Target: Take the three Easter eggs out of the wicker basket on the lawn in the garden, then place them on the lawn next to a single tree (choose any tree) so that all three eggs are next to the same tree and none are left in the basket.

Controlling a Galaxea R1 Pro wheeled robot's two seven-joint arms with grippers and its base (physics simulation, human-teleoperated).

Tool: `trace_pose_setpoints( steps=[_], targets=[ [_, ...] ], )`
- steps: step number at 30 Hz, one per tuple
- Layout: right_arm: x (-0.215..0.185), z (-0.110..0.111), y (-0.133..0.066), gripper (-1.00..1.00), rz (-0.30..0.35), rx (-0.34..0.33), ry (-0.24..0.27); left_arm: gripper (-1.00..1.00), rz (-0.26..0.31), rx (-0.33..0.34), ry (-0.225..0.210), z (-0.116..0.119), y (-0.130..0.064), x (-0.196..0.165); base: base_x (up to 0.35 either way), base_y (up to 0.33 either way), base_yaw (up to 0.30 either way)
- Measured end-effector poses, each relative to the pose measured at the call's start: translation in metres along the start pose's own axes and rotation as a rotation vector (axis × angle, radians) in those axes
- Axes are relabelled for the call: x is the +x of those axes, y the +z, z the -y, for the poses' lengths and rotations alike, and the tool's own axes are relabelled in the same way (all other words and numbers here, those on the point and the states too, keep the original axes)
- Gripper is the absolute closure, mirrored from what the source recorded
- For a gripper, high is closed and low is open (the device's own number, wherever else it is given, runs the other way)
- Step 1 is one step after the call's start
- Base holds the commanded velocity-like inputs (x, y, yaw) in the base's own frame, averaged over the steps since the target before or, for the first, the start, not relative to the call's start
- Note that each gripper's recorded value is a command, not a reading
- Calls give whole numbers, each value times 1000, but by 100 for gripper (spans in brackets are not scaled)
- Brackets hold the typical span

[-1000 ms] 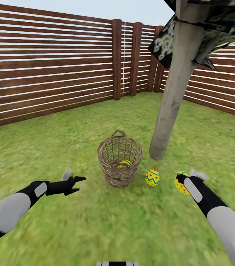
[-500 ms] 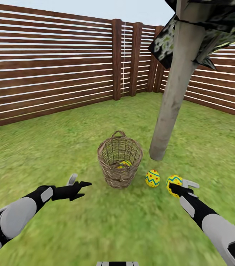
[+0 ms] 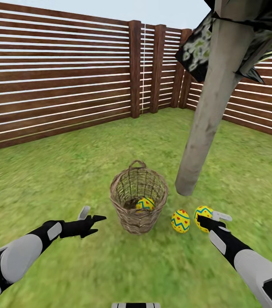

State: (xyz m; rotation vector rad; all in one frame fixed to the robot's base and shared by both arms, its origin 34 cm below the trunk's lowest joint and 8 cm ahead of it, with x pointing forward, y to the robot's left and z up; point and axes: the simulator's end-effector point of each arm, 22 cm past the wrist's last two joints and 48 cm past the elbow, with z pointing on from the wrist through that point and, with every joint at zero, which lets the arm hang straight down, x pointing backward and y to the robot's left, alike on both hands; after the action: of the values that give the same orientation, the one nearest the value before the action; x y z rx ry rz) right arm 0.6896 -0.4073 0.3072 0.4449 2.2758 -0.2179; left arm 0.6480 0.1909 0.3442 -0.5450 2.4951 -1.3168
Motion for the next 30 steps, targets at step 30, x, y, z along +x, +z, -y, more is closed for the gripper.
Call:
trace_pose_setpoints(
  steps=[30],
  targets=[
    [70,1,26,100,-90,23,-25,-100,-69,-22,-76,-43,37,29,8,0,0]
  ],
)
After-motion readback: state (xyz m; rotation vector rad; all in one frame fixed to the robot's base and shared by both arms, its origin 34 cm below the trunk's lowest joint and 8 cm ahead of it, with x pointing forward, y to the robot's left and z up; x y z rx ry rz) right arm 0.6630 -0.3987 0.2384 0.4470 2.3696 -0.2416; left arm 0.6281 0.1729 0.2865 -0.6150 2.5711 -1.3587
